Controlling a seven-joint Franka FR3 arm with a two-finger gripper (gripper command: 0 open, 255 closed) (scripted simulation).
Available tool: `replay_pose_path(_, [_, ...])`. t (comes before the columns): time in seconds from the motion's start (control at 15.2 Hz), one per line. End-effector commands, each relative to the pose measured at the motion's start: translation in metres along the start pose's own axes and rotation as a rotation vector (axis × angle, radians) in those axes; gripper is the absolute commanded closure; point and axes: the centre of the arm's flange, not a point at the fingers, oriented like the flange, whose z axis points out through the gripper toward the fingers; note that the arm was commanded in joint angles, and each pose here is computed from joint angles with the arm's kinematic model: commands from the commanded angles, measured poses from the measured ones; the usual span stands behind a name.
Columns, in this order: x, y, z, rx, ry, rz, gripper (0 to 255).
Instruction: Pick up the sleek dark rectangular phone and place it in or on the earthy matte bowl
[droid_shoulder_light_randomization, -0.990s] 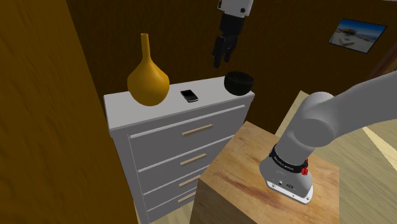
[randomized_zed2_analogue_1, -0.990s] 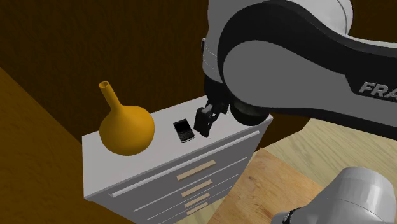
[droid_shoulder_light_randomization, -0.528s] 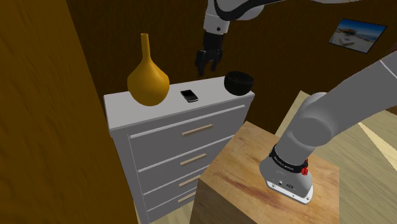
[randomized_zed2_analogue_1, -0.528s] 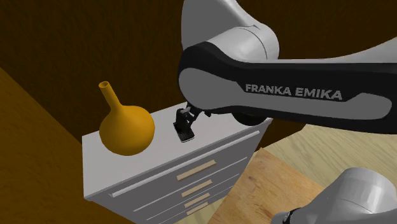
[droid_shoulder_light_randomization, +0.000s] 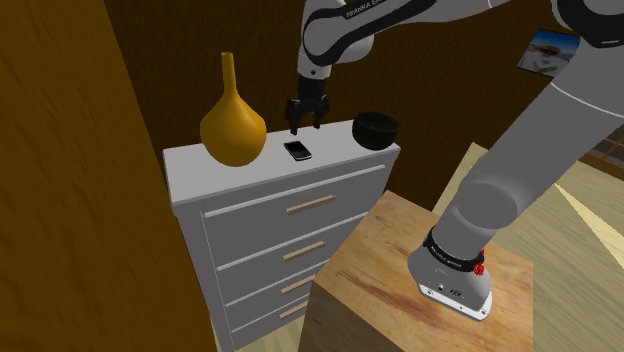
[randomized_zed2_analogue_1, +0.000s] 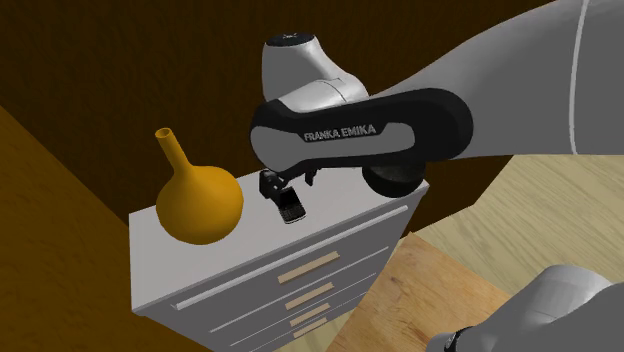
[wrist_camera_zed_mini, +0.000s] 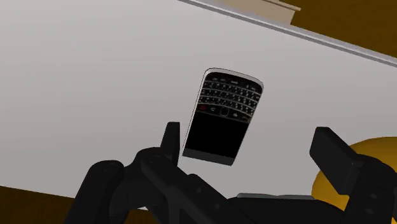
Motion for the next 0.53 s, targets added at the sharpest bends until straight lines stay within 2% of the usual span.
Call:
replay_pose_path(0.0, [0.017, 0.004, 0.021, 0.001, -0.005, 0.04, 0])
replay_pose_path(0.2, [0.042, 0.011, 0.047, 0.002, -0.012, 0.093, 0])
replay_pose_path(0.46, [0.042, 0.011, 0.068, 0.002, -0.012, 0.093, 0])
